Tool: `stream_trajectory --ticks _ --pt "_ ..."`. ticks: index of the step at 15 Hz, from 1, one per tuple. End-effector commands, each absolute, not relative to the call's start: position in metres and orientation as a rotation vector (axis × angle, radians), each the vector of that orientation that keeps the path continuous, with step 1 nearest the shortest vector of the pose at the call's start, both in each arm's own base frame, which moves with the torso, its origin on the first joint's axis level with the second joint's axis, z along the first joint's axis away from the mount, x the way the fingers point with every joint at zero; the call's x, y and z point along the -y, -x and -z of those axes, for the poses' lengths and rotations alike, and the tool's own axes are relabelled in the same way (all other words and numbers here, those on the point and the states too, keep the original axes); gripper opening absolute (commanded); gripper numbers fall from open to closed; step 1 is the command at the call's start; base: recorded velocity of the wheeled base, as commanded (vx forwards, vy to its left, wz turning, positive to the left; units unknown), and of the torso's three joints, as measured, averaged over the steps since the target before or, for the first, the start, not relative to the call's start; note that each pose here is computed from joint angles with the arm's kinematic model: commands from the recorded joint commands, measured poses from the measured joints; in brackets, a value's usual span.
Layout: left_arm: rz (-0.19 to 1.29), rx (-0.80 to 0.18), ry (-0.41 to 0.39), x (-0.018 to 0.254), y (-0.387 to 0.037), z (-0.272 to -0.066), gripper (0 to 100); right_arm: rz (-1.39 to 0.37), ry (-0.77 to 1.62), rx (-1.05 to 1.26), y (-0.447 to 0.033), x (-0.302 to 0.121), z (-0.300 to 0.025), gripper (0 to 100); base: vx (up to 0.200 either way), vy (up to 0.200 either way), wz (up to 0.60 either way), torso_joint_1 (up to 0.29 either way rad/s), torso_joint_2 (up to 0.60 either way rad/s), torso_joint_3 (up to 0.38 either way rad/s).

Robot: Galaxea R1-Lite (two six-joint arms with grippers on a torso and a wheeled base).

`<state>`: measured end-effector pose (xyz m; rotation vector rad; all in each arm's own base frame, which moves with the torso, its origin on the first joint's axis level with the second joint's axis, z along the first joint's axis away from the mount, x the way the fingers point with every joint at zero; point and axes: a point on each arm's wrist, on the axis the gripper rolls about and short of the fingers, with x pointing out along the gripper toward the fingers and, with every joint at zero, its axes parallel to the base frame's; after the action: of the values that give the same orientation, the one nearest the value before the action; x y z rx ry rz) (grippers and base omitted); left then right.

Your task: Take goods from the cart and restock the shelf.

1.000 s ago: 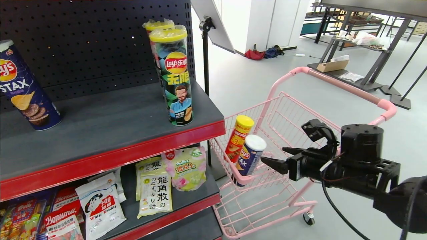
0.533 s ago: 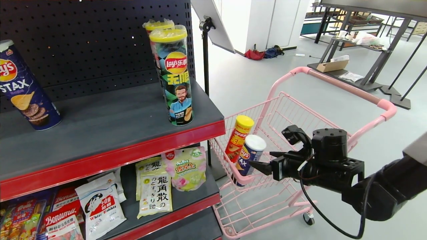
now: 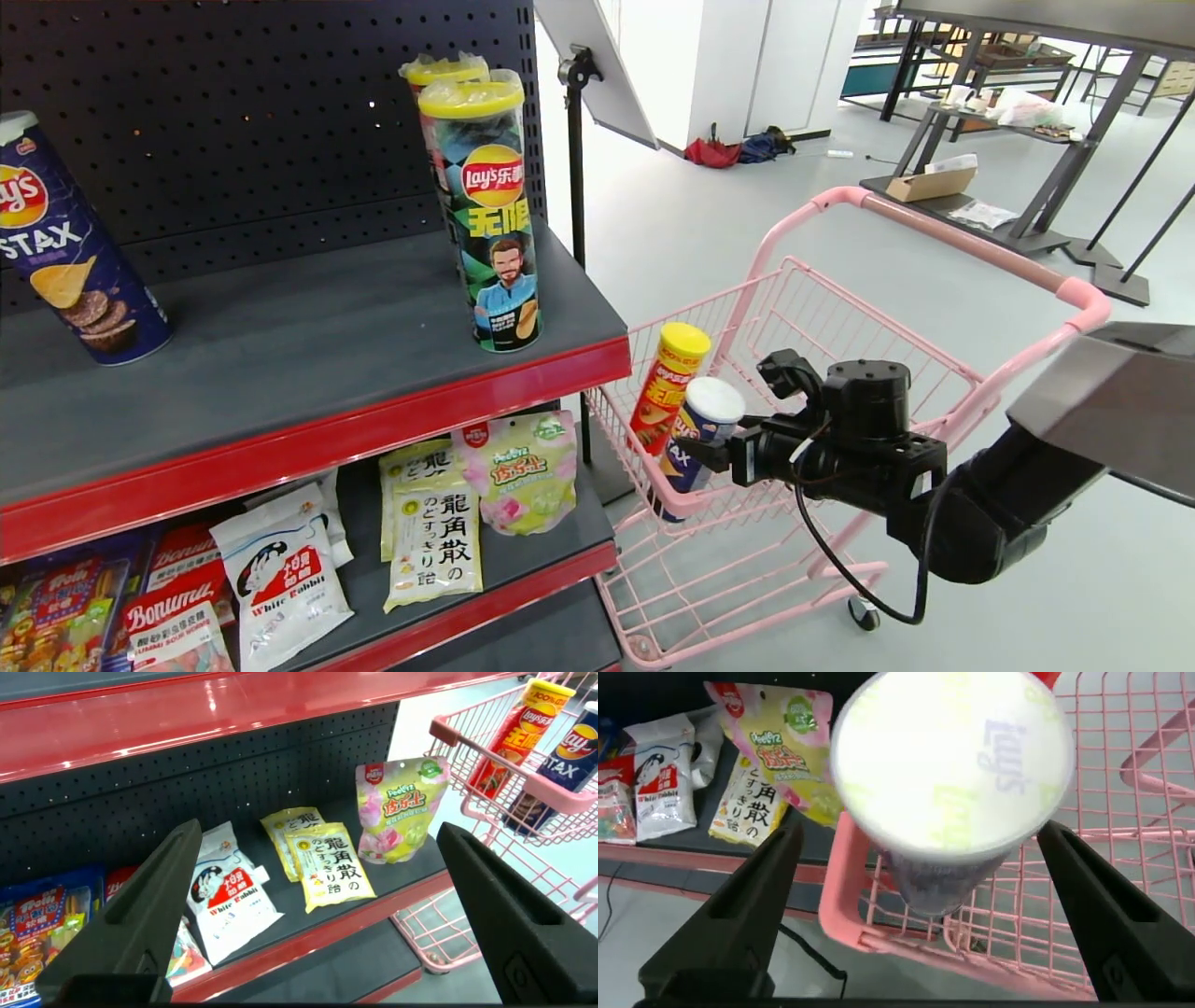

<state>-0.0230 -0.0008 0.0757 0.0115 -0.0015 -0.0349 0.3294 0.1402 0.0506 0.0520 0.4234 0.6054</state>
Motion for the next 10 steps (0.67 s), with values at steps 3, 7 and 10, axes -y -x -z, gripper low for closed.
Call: stream_trajectory --ticks 3,7,10 --pt "0.035 0.0 -0.012 0.001 0.023 -0.076 100 -0.603 -0.052 -0.426 -0.342 -0.145 -0.04 100 0.0 0.0 0.0 0.0 0.0 0.0" --pt "0.035 0.0 -0.012 0.001 0.023 -0.076 100 -0.585 -0.052 -0.424 -0.354 -0.146 -0.031 100 0.0 0.0 0.0 0.0 0.0 0.0" --pt "0.037 0.0 -0.012 0.001 0.023 -0.076 100 -0.578 -0.055 -0.418 -0.362 -0.147 -0.027 100 0.0 0.0 0.0 0.0 0.0 0.0"
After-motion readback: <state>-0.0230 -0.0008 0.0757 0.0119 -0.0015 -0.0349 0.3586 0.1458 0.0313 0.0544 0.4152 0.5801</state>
